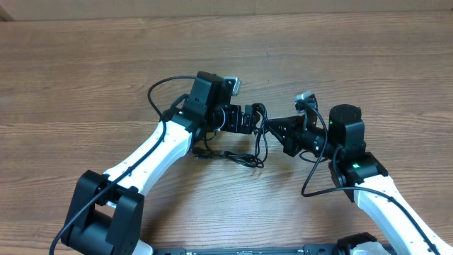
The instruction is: Untangle cables
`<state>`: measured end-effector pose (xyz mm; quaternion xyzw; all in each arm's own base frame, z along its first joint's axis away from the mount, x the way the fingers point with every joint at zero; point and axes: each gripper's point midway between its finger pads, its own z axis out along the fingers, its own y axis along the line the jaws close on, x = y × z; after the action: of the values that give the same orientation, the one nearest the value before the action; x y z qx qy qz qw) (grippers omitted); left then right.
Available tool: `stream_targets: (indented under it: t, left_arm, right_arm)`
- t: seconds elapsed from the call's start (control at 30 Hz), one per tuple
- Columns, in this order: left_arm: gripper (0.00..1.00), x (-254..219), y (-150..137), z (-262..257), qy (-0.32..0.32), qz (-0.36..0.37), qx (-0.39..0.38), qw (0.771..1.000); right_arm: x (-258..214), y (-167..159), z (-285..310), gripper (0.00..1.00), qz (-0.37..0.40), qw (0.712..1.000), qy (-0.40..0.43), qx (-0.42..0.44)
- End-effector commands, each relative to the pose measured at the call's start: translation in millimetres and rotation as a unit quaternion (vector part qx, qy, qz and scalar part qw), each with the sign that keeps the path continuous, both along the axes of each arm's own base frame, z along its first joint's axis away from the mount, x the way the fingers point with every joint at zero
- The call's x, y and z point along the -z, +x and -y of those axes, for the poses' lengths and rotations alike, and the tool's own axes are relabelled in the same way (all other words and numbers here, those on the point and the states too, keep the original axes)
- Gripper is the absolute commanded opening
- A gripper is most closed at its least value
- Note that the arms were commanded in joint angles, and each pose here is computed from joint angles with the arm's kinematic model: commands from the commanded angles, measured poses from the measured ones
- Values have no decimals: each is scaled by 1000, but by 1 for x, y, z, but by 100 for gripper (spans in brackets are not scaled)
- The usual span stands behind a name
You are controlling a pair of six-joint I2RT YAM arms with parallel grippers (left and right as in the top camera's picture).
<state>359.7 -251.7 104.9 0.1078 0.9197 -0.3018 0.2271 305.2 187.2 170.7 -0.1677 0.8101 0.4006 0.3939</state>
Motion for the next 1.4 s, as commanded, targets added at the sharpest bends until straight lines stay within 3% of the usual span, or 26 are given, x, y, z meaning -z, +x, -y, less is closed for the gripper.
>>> stream_targets:
  t: [0.0, 0.07, 0.1, 0.17, 0.2, 0.47, 0.53, 0.73, 0.83, 0.93, 1.03, 1.37]
  left_arm:
    - [100, -6, 7, -7, 18, 15, -20, 1000]
    - [95, -7, 5, -5, 13, 13, -15, 1000]
    - [86, -8, 4, -4, 9, 12, -12, 1000]
    - [60, -8, 4, -3, 7, 12, -10, 1000]
    - [53, -8, 4, -3, 7, 12, -10, 1000]
    - [34, -8, 4, -4, 10, 14, -6, 1000]
    - [36, -8, 4, -4, 10, 14, -6, 1000]
    - [58, -8, 4, -4, 10, 14, -6, 1000]
    - [82, -7, 4, -4, 10, 13, -7, 1000]
    - [100, -7, 4, -4, 10, 13, -7, 1000]
    - [100, -7, 4, -4, 10, 13, -7, 1000]
    - [99, 6, -1, -20, 64, 12, -3, 998]
  right_arm:
    - [-11, 0, -2, 4, 19, 1000, 8, -8]
    - [-11, 0, -2, 4, 19, 1000, 8, -8]
    - [-11, 0, -2, 4, 18, 1000, 8, -8]
    - [-11, 0, -2, 4, 19, 1000, 8, -8]
    - [-12, 1, -2, 4, 19, 1000, 10, -8]
    - [-13, 1, -2, 4, 21, 1000, 11, -7]
    - [-12, 1, -2, 4, 20, 1000, 11, -7]
    - [-2, 7, 7, 4, 6, 1000, -11, 26]
    - [9, 11, 16, 5, -10, 998, -33, 56]
    - [18, 12, 23, 17, -23, 995, -50, 77]
    - [23, 13, 27, 34, -30, 994, -61, 89]
    - [45, 8, 30, 67, -36, 992, -104, 66]
